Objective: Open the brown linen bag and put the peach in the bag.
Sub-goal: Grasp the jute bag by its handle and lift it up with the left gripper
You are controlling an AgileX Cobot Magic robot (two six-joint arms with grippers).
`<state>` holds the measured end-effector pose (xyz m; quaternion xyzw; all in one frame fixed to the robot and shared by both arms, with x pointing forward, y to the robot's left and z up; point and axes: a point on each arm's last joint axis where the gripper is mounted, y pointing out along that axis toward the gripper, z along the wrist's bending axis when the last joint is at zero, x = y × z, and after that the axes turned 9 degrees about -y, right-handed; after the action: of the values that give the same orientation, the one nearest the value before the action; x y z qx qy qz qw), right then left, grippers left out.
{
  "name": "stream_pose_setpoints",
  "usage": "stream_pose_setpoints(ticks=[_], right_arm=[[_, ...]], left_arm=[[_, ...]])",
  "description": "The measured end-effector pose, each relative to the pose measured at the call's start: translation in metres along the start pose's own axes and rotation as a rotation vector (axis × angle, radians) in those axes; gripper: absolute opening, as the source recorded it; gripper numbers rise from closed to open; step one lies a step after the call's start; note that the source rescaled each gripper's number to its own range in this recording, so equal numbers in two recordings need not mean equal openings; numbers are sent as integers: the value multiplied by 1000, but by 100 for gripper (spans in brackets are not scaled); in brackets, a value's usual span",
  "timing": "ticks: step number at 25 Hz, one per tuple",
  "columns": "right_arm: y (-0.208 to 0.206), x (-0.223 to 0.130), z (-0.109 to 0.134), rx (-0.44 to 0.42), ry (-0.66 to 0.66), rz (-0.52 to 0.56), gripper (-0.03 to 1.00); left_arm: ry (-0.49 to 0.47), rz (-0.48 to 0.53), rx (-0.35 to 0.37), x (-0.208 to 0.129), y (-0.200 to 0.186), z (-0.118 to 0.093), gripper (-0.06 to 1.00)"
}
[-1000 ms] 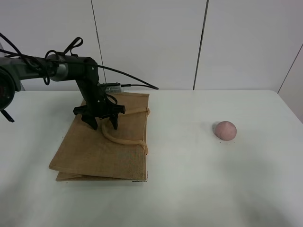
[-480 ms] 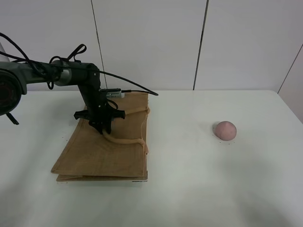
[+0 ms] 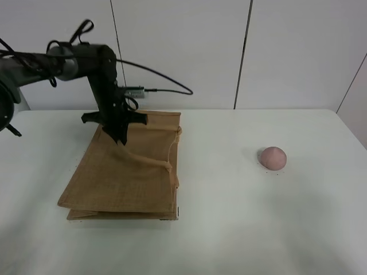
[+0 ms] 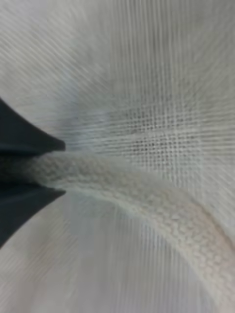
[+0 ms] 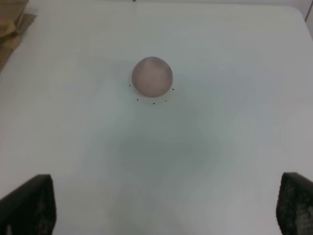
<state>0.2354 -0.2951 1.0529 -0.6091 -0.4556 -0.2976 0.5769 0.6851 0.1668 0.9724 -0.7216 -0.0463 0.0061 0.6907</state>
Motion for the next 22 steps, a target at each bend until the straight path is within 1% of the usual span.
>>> stream_pose_setpoints(ticks=[2, 4, 5, 9, 12, 16, 19, 22], right_arm=[[0, 0, 0, 0, 0, 0, 100], [0, 0, 0, 0, 0, 0, 100], [0, 0, 0, 0, 0, 0, 100], [0, 0, 0, 0, 0, 0, 100], [0, 0, 0, 0, 0, 0, 100], [0, 0, 0, 0, 0, 0, 100], [0, 0, 0, 0, 0, 0, 100], [0, 0, 0, -2, -1, 0, 100]], left_arm=[[31, -104, -39, 9, -35, -4, 1], [37, -201, -82, 11, -71, -7, 1], [37, -237, -102, 9, -87, -7, 0], [47, -361, -146, -6, -145, -3, 0], [58, -431, -169, -21, -179, 2, 0], [64, -508, -195, -39, -215, 8, 0], [65, -549, -210, -50, -233, 12, 0], [67, -571, -217, -57, -243, 14, 0]])
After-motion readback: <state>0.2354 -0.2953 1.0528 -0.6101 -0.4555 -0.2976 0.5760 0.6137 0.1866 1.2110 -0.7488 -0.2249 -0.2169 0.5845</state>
